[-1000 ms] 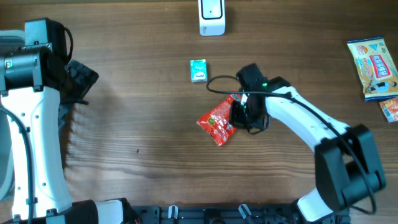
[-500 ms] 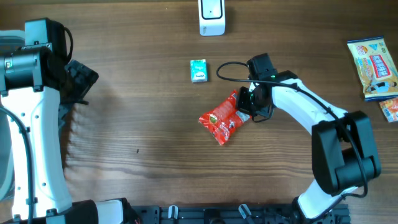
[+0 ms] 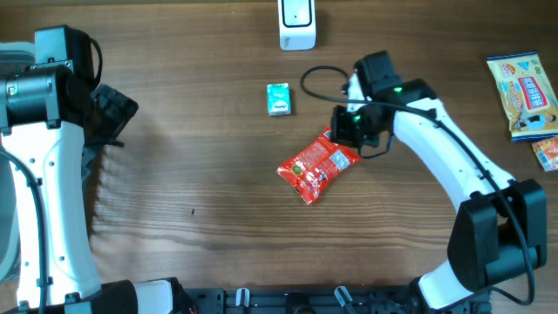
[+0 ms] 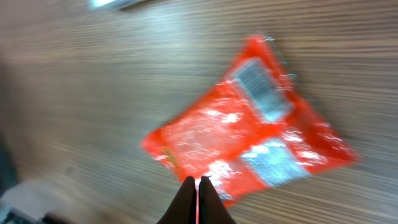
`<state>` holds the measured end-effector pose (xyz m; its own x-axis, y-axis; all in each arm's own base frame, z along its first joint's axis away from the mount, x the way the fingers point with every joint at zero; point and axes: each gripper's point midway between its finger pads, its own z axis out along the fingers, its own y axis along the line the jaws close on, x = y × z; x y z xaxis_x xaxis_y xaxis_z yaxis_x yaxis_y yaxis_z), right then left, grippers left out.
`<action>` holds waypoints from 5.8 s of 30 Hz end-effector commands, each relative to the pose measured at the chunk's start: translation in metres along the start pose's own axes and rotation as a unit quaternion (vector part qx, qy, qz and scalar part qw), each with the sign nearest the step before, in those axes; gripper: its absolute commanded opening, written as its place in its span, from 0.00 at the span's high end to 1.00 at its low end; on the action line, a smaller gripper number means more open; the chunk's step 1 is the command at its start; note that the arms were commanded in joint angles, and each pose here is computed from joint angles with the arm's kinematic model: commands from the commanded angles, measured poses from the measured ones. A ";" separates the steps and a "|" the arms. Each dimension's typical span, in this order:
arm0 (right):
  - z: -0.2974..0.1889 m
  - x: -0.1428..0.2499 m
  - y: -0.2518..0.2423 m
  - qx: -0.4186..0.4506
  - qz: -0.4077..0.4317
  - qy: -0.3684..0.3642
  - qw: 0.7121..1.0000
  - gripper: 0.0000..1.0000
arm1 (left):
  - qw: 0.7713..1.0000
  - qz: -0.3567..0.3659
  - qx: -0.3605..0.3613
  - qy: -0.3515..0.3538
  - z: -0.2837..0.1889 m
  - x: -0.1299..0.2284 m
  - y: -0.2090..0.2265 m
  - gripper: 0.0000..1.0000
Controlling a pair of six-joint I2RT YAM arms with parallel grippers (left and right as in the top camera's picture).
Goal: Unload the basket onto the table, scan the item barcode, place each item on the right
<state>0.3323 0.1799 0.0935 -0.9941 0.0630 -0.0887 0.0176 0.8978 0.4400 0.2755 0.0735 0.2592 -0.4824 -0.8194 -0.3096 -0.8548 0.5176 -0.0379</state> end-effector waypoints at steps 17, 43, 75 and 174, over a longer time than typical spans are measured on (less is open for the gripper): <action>-0.020 0.045 -0.043 0.181 0.081 -0.042 0.979 0.96 | 1.000 -0.009 -0.002 -0.003 0.000 -0.002 0.002 0.00; -0.016 0.018 -0.042 0.188 0.066 -0.066 0.978 0.89 | 1.000 -0.009 -0.002 -0.003 0.000 -0.002 0.002 0.00; -0.082 0.025 -0.050 0.106 0.080 -0.108 0.985 0.00 | 1.000 -0.009 -0.002 -0.003 0.000 -0.002 0.002 0.00; -0.042 0.006 -0.058 -0.014 0.088 -0.026 0.996 0.70 | 0.797 0.371 0.257 0.401 0.176 0.354 -0.140 0.07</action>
<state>0.3183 0.0975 0.1106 -0.9617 0.2594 -0.0883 0.1990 0.8827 0.4258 0.2853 -0.2484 0.0233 -0.9866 0.0240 0.1612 -0.0931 0.7287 -0.6785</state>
